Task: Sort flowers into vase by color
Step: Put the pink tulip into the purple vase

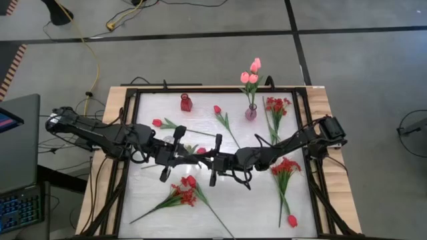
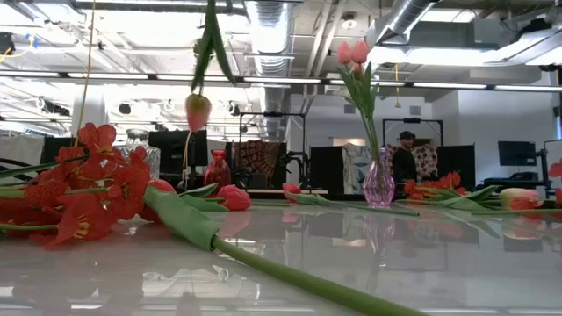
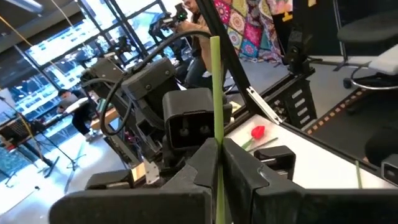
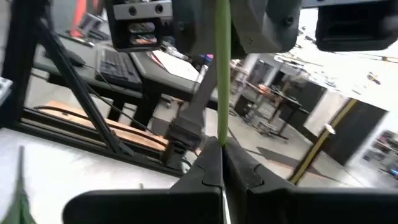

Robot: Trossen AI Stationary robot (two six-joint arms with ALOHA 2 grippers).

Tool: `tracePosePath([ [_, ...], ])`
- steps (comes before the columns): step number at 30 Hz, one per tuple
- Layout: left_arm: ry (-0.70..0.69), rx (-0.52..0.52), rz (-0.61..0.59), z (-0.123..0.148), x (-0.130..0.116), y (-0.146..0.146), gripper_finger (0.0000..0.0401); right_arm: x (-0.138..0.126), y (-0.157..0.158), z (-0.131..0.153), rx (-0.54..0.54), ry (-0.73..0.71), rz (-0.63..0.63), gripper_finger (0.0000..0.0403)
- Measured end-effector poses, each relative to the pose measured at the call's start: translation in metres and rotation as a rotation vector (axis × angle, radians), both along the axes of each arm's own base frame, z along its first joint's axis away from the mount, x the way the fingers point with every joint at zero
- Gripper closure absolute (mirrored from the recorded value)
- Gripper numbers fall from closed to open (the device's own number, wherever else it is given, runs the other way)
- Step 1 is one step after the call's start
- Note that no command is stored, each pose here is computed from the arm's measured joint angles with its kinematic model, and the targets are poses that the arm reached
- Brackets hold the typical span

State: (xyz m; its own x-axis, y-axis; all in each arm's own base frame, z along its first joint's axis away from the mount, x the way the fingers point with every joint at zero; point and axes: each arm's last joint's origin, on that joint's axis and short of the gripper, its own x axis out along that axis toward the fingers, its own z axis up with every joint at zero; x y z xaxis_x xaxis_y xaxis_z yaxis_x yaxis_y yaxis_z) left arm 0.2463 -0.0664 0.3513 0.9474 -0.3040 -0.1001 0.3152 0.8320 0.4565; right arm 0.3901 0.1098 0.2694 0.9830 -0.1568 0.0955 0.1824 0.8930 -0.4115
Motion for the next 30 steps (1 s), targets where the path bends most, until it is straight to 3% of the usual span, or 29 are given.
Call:
tracePosePath([
  [7,0.149,-0.049,0.035,-0.012,-0.002,0.001,0.0309,-0.006,0.009,-0.005,-0.192,0.114,-0.183,0.0377],
  [16,0.417,-0.238,0.125,-0.031,-0.008,0.003,0.0195,-0.017,0.023,-0.012,-0.634,0.361,-0.41,0.0374],
  [19,0.521,-0.337,0.188,-0.037,-0.011,0.005,0.018,-0.019,0.024,-0.011,-0.735,0.413,-0.447,0.0375],
  [23,0.595,-0.562,0.228,-0.038,-0.011,0.006,0.0178,-0.02,0.026,-0.014,-0.899,0.501,-0.441,0.0375],
  [27,0.598,-0.732,0.199,-0.032,-0.009,0.003,0.0184,-0.021,0.025,-0.022,-1.088,0.617,-0.404,0.0372],
  [30,0.584,-0.81,0.273,-0.031,-0.008,0.006,0.0188,-0.021,0.025,-0.026,-1.203,0.687,-0.375,0.0373],
])
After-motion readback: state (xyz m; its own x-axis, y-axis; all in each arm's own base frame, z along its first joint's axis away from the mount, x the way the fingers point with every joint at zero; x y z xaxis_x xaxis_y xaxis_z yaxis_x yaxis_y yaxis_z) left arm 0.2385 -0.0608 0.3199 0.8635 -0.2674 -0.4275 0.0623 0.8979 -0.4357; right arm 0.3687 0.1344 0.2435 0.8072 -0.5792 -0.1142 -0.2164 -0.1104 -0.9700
